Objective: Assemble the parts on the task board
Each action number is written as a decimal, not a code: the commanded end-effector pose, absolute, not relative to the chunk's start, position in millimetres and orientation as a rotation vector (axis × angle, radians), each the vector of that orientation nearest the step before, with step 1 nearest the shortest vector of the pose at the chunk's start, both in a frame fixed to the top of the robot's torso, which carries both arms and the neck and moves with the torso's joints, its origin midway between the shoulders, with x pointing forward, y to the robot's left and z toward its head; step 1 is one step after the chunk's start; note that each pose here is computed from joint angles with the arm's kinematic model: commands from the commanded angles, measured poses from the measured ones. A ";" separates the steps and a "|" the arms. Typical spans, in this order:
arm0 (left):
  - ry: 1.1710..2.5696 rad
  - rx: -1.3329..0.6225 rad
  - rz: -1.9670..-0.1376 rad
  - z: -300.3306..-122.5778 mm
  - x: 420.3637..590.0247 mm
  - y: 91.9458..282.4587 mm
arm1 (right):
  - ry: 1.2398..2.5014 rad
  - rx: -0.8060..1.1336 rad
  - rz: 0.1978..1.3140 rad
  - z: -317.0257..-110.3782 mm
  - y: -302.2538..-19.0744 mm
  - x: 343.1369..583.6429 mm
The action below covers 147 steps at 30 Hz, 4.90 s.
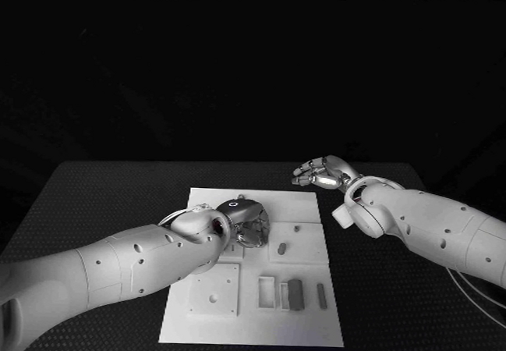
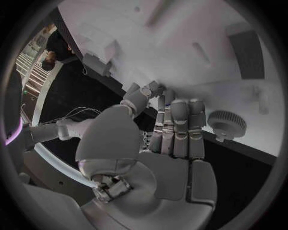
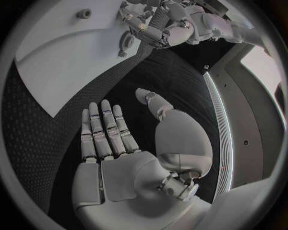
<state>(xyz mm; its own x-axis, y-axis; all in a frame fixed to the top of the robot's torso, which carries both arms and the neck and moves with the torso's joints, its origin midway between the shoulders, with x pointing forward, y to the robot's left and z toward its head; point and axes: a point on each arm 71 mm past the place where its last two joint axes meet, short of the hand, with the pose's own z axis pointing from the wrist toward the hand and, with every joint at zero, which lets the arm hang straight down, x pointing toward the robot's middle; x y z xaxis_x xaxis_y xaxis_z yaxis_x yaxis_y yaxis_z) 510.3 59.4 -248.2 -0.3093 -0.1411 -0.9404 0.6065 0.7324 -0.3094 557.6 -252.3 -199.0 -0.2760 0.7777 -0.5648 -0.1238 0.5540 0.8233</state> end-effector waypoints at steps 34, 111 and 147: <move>1.787 0.390 -0.722 -263.9 503.6 51.6 | 1.624 0.554 0.974 -198.6 -250.1 557.5; 1.646 0.269 -0.769 -229.8 515.4 85.8 | 1.619 0.556 0.968 -198.4 -252.6 557.6; 1.700 0.152 -0.668 -217.2 525.2 170.9 | 1.616 0.561 0.957 -198.6 -258.6 558.0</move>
<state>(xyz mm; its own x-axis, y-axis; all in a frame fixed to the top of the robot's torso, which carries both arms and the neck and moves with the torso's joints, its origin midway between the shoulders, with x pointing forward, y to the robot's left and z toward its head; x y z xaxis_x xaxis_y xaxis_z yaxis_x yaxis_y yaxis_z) 525.9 171.8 -216.5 -0.2257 -0.2521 -0.9410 0.4525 0.8283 -0.3304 558.2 -259.1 -199.1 -0.2643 0.7786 -0.5691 -0.1168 0.5599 0.8203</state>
